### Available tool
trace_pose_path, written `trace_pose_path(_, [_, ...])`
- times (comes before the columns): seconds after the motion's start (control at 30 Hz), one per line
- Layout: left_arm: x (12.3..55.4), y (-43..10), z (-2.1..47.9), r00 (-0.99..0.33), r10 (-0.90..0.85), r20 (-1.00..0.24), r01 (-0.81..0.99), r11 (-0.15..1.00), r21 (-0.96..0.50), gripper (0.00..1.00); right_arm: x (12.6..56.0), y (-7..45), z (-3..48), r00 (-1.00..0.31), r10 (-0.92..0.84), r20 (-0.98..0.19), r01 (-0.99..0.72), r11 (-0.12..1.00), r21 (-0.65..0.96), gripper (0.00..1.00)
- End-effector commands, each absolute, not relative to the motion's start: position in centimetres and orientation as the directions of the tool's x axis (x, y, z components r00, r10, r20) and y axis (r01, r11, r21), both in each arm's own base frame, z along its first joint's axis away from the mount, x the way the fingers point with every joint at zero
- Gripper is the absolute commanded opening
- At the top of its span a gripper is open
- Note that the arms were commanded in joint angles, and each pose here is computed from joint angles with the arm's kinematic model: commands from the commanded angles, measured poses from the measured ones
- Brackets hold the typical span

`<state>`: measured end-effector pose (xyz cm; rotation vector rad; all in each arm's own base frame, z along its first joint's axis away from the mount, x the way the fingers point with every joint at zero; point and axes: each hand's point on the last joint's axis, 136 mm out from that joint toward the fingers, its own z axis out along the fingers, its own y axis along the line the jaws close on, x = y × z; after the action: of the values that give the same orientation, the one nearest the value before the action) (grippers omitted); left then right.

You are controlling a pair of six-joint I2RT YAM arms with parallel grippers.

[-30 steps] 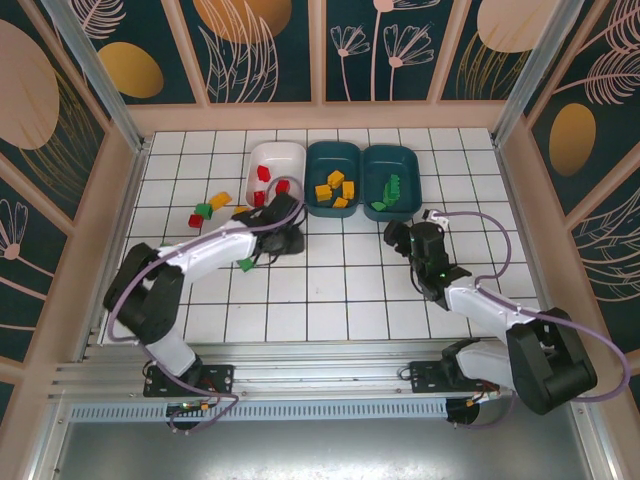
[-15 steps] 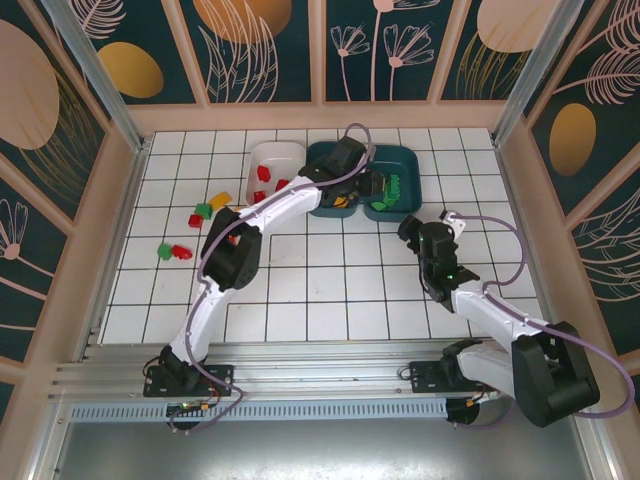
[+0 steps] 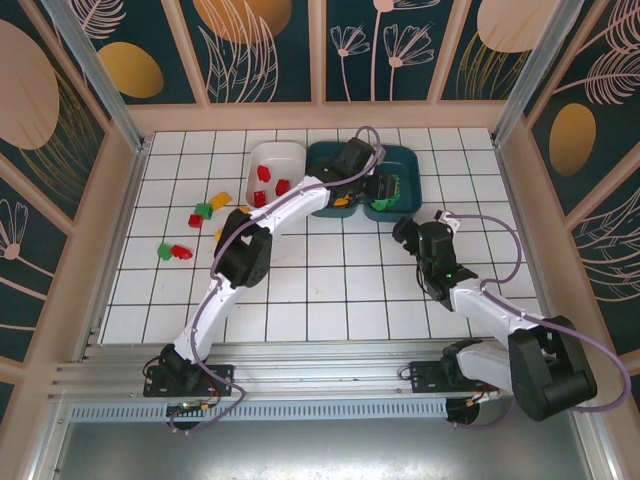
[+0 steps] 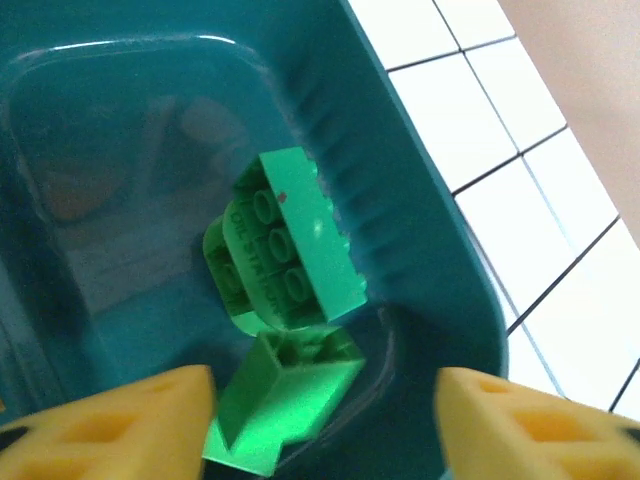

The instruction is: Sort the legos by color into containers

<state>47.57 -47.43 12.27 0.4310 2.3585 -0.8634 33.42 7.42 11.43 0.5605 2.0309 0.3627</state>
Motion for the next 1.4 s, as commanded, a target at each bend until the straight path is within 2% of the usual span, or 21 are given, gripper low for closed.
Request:
trace_pose_path(0.0, [47.5, -47.8, 13.0, -0.763, 0.113, -0.637, 0.495, 0.735, -0.462, 0.74, 33.8, 7.5, 12.0, -0.411, 0.532, -0.740, 0.223, 0.846, 0.484, 0.89])
trace_pose_path(0.13, [47.9, -46.6, 16.2, -0.728, 0.090, -0.679, 0.489, 0.763, -0.423, 0.75, 33.7, 7.3, 12.2, -0.403, 0.525, -0.750, 0.227, 0.851, 0.474, 0.89])
trace_pose_path(0.23, [48.4, -42.3, 19.5, -0.708, 0.000, -0.706, 0.427, 0.796, -0.429, 0.74, 33.7, 7.3, 12.3, -0.402, 0.518, -0.755, 0.218, 0.855, 0.471, 0.89])
trace_pose_path(0.37, [48.4, -30.3, 20.1, -0.707, -0.232, -0.667, 0.194, 0.844, -0.500, 0.74, 33.6, 8.7, 13.1, -0.407, 0.493, -0.769, 0.152, 0.867, 0.475, 0.88])
trace_pose_path(0.5, [45.5, -17.7, 16.8, -0.679, -0.388, -0.623, -0.080, 0.883, -0.462, 0.75, 33.6, 11.9, 14.1, -0.423, 0.408, -0.809, 0.037, 0.900, 0.434, 0.87])
trace_pose_path(0.63, [41.5, -10.5, 12.1, -0.691, -0.460, -0.558, -0.262, 0.878, -0.401, 0.79, 33.7, 13.8, 13.9, -0.443, 0.338, -0.830, 0.003, 0.927, 0.376, 0.87])
trace_pose_path(0.77, [39.1, -8.5, 8.5, -0.717, -0.468, -0.516, -0.334, 0.881, -0.335, 0.87, 34.0, 14.4, 13.1, -0.473, 0.330, -0.817, -0.001, 0.927, 0.375, 0.87])
trace_pose_path(1.0, [38.7, -6.5, 5.6, -0.731, -0.450, -0.513, -0.396, 0.892, -0.217, 0.88, 34.0, 14.3, 13.1, -0.477, 0.324, -0.817, 0.003, 0.930, 0.367, 0.88])
trace_pose_path(1.37, [39.1, -4.5, 3.0, -0.732, -0.496, -0.468, -0.478, 0.863, -0.167, 0.87, 34.0, 14.1, 13.2, -0.472, 0.315, -0.823, 0.010, 0.936, 0.352, 0.88])
